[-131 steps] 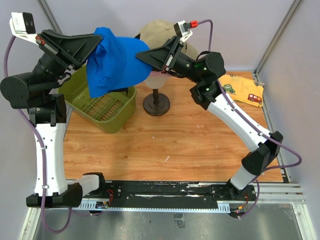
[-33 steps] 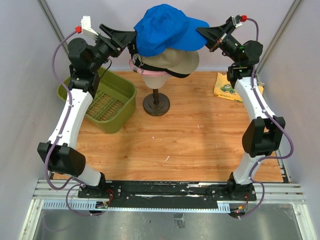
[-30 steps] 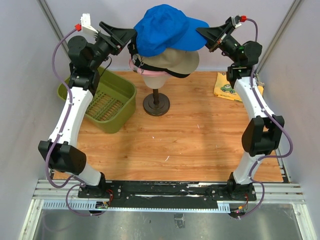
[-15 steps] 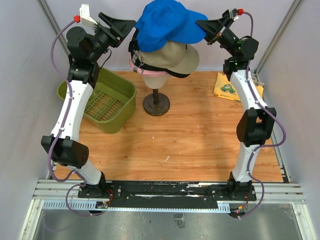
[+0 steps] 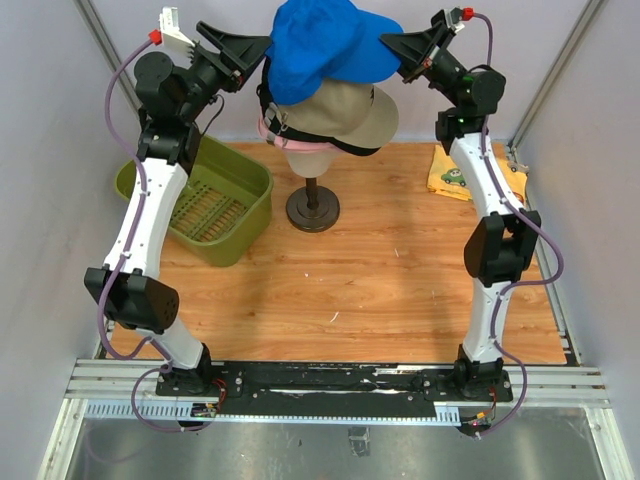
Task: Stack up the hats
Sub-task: Stack the hat on the hat.
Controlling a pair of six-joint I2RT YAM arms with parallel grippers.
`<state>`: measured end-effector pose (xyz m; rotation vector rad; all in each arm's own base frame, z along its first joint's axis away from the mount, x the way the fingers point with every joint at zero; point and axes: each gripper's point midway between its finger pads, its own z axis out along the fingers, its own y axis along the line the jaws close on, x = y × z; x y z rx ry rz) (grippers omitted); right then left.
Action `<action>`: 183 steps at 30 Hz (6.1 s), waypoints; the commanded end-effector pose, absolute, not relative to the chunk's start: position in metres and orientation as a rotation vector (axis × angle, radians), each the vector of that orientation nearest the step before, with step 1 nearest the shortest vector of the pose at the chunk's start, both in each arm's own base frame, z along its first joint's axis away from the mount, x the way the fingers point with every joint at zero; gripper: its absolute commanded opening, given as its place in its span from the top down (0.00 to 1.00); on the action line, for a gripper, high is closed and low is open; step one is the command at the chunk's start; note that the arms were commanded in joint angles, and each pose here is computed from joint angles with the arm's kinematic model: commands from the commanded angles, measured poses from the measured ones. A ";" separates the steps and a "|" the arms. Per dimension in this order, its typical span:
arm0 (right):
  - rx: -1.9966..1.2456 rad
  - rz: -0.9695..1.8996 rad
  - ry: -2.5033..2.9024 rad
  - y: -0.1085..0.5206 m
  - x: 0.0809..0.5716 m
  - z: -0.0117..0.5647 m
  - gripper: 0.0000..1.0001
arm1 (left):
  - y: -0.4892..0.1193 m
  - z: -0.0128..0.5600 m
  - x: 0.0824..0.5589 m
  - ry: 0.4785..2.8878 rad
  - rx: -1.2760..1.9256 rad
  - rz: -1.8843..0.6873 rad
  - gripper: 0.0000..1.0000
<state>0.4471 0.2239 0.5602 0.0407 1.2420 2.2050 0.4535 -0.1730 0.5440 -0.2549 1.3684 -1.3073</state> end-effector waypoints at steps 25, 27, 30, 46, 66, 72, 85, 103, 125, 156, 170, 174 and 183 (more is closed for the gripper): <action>-0.037 2.281 1.152 0.247 0.432 0.586 0.99 | -0.164 0.569 0.434 1.187 -0.340 -1.438 0.16; -0.037 2.289 1.151 0.250 0.432 0.585 0.99 | -0.161 0.576 0.430 1.158 -0.345 -1.450 0.16; -0.039 2.295 1.149 0.251 0.431 0.585 0.99 | -0.159 0.587 0.425 1.126 -0.349 -1.459 0.16; -0.011 2.288 1.146 0.238 0.436 0.581 0.99 | -0.136 0.595 0.434 1.098 -0.400 -1.370 0.35; 0.079 2.264 1.142 0.205 0.431 0.561 0.99 | -0.152 0.572 0.476 1.241 -0.331 -1.309 0.52; 0.086 2.265 1.134 0.203 0.422 0.559 0.99 | -0.153 0.567 0.474 1.269 -0.317 -1.288 0.48; 0.121 2.247 1.131 0.201 0.424 0.538 0.99 | -0.167 0.575 0.461 1.312 -0.232 -1.272 0.39; 0.164 2.268 1.068 0.193 0.427 0.514 0.97 | -0.163 0.542 0.438 1.443 -0.267 -1.090 0.31; 0.165 2.288 1.050 0.191 0.430 0.508 0.97 | -0.176 0.517 0.458 1.518 -0.333 -1.047 0.27; 0.166 2.298 1.080 0.197 0.429 0.494 0.97 | -0.187 0.531 0.475 1.421 -0.357 -1.132 0.37; 0.162 2.309 1.090 0.201 0.426 0.489 0.97 | -0.190 0.526 0.485 1.416 -0.392 -1.142 0.66; 0.166 2.311 1.093 0.200 0.426 0.486 0.97 | -0.188 0.528 0.488 1.402 -0.398 -1.131 0.94; 0.198 2.307 1.114 0.193 0.426 0.474 0.97 | -0.180 0.543 0.484 1.393 -0.385 -1.079 1.00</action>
